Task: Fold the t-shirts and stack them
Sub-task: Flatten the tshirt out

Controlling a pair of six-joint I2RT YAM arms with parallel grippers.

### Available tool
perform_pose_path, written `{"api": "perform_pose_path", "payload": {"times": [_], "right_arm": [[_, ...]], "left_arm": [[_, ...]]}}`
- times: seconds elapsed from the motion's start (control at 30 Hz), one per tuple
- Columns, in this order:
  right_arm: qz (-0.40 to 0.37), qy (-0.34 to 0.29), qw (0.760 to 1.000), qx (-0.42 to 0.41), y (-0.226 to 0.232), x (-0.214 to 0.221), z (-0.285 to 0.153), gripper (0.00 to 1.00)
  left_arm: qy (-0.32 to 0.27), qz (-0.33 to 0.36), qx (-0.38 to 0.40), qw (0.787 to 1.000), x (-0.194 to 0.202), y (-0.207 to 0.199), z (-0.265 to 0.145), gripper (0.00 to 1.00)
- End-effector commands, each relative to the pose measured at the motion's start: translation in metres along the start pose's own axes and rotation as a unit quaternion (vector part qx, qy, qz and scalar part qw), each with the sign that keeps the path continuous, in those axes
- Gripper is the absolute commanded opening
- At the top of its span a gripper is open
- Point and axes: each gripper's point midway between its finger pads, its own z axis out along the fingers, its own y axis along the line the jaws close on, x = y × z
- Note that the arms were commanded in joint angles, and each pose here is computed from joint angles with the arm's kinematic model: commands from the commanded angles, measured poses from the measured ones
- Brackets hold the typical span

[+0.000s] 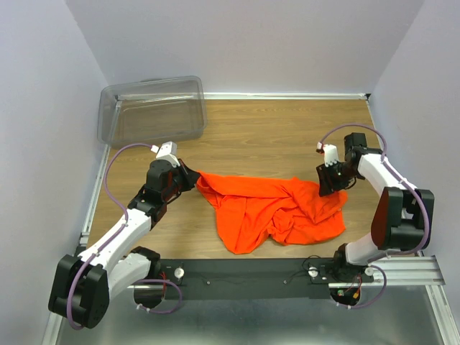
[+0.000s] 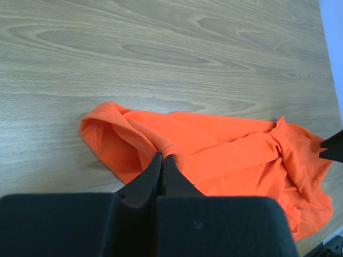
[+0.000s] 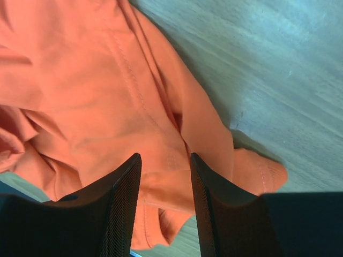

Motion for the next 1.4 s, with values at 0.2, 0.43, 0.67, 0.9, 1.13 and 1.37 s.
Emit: {"api": "perform_pose_path", "payload": {"times": [0.2,0.43,0.67,0.9,1.13,1.37], "right_arm": [[0.024,0.052,0.998,0.011,-0.016,0.026,0.023,0.49],[0.022,0.055,0.998,-0.001,-0.012,0.032,0.028,0.37],[0.011,0.022,1.0,0.017,-0.012,0.014,0.008,0.11],[-0.007,-0.013,0.999,0.042,-0.016,-0.007,-0.016,0.01],[-0.032,-0.063,0.993,0.092,-0.037,-0.054,-0.048,0.01],[-0.055,-0.157,0.966,0.198,-0.098,-0.149,-0.085,0.01]], "left_arm": [[-0.012,0.01,0.021,1.0,-0.008,-0.008,0.0,0.0],[-0.008,0.01,0.024,1.0,-0.006,-0.009,0.001,0.0],[-0.012,0.012,0.026,1.0,-0.011,-0.012,0.002,0.0],[-0.015,0.015,0.025,0.999,-0.016,-0.014,0.004,0.0],[-0.041,0.025,0.041,0.998,-0.052,-0.036,0.019,0.0],[-0.056,0.052,0.016,0.997,-0.105,-0.052,0.082,0.0]]}}
